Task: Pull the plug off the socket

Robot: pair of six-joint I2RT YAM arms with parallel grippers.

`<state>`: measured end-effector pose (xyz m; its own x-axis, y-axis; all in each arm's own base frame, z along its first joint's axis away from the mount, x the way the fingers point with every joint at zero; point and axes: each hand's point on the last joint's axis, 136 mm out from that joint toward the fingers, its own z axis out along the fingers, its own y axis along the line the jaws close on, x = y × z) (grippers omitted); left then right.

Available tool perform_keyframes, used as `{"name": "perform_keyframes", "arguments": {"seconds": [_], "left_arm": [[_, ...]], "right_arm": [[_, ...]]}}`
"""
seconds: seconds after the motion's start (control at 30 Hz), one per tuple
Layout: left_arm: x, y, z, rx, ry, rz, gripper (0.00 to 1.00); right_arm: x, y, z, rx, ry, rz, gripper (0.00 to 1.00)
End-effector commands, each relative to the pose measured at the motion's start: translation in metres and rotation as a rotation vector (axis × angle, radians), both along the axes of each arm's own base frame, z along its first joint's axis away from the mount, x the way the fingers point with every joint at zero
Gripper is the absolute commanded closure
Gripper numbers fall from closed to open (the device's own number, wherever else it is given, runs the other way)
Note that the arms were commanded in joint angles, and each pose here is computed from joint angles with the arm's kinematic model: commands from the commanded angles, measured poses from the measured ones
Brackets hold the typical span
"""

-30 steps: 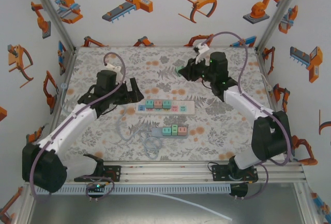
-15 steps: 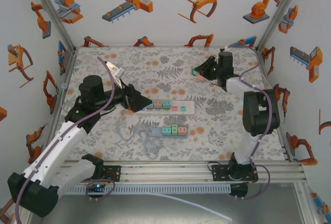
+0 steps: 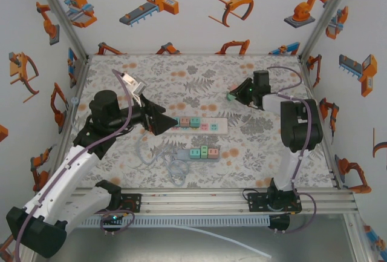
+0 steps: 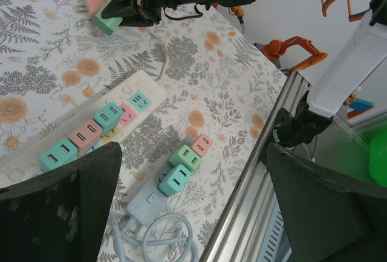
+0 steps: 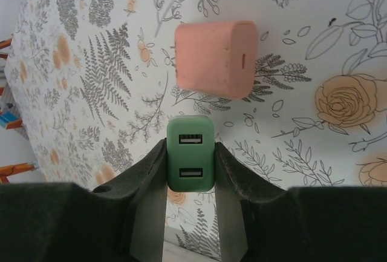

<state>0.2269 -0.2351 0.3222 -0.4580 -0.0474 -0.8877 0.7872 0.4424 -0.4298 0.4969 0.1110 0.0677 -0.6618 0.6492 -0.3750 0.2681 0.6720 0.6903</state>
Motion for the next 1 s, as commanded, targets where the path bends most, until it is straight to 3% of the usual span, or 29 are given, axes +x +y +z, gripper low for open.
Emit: {"name": "perform_keyframes", "arguments": {"seconds": [0.0,0.23,0.5,0.77,0.97], "left_arm": [[-0.001,-0.003,-0.001,0.010,-0.026,-0.017,0.03],[0.010,0.002,-0.008,0.039,-0.011,0.047,0.03],[0.017,0.006,-0.011,0.058,-0.002,0.096,0.03],[0.044,0.030,-0.032,0.157,0.067,0.306,0.03],[0.062,0.053,-0.048,0.200,0.114,0.476,0.03]], "right_arm": [[-0.006,-0.011,-0.016,-0.015,0.045,-0.042,0.77],[-0.019,-0.022,-0.022,-0.065,0.086,-0.059,0.62],[-0.030,-0.038,0.001,-0.098,0.065,-0.079,0.56],[-0.035,-0.039,0.076,-0.152,-0.089,-0.025,0.52],[-0.043,-0.024,0.163,-0.254,-0.358,0.079,0.53]]}}
